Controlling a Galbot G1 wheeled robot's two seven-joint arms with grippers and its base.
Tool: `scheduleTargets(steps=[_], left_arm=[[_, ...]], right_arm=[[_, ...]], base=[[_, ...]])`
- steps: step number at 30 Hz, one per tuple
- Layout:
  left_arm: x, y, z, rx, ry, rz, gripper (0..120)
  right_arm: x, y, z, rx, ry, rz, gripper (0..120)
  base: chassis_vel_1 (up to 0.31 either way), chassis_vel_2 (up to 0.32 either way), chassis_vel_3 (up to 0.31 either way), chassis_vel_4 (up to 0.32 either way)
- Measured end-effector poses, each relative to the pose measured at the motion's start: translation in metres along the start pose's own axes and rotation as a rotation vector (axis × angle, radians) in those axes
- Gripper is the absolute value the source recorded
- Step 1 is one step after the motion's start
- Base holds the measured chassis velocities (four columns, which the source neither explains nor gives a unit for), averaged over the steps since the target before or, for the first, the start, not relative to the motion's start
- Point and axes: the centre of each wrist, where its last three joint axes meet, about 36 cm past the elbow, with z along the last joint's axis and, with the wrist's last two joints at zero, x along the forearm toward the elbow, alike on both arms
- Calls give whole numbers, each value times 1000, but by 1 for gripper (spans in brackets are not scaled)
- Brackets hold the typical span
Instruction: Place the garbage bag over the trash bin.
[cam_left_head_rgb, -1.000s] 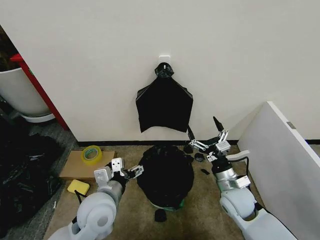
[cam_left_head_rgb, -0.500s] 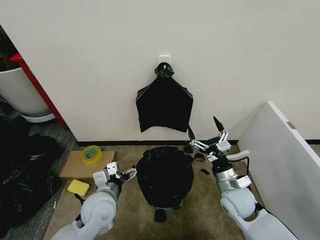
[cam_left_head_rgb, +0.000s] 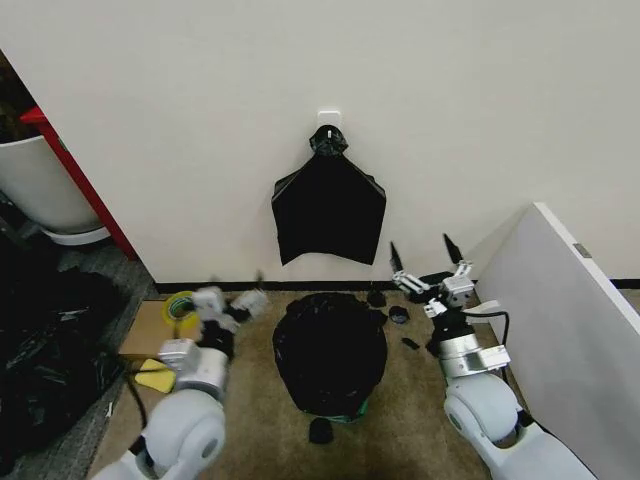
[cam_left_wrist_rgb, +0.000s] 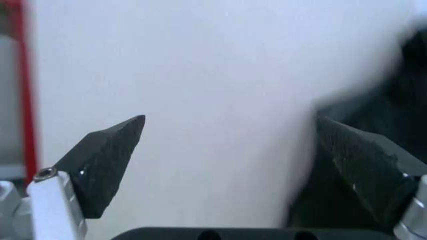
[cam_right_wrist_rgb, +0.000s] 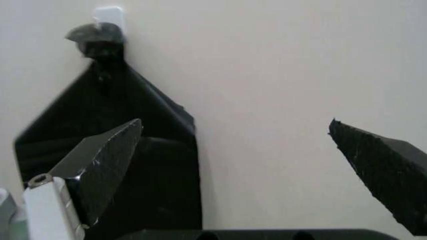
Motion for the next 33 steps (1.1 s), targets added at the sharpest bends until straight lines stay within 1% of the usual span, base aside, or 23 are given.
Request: scheduleTargets(steps=[2,6,7,10,13,17,22,29,33], left_arm=[[1,6,-13,28,-47,-34,100],[3,5,-21,64,-62,-46,100],[5,2,-22,82,-72,-33,100],[8,1,-21,107,-107,18,100],[8,5,-19,119,-123,38,100],[7,9,-11,129,-116,33,100],[12,2,-1,125,-114,37,100],[16,-2,-1,118,-111,43,100],[19,-3,-1,120,-111,38,100]], right_arm=[[-3,-9,0,5,-12,-30,100],[-5,-19,5,12,-34,-74,100],[-5,-24,7,10,-36,-80,100],[-2,-33,7,5,-9,-65,100],[2,-41,8,-5,1,-76,100],[13,-54,10,-10,-5,-107,100],[21,-58,10,-7,-11,-110,100],[26,-64,9,29,-22,-119,100],[26,-62,5,34,-35,-128,100]], base=[[0,0,0,0],[0,0,0,0],[0,0,0,0],[0,0,0,0],[0,0,0,0],[0,0,0,0],[0,0,0,0],[0,0,0,0],[0,0,0,0]])
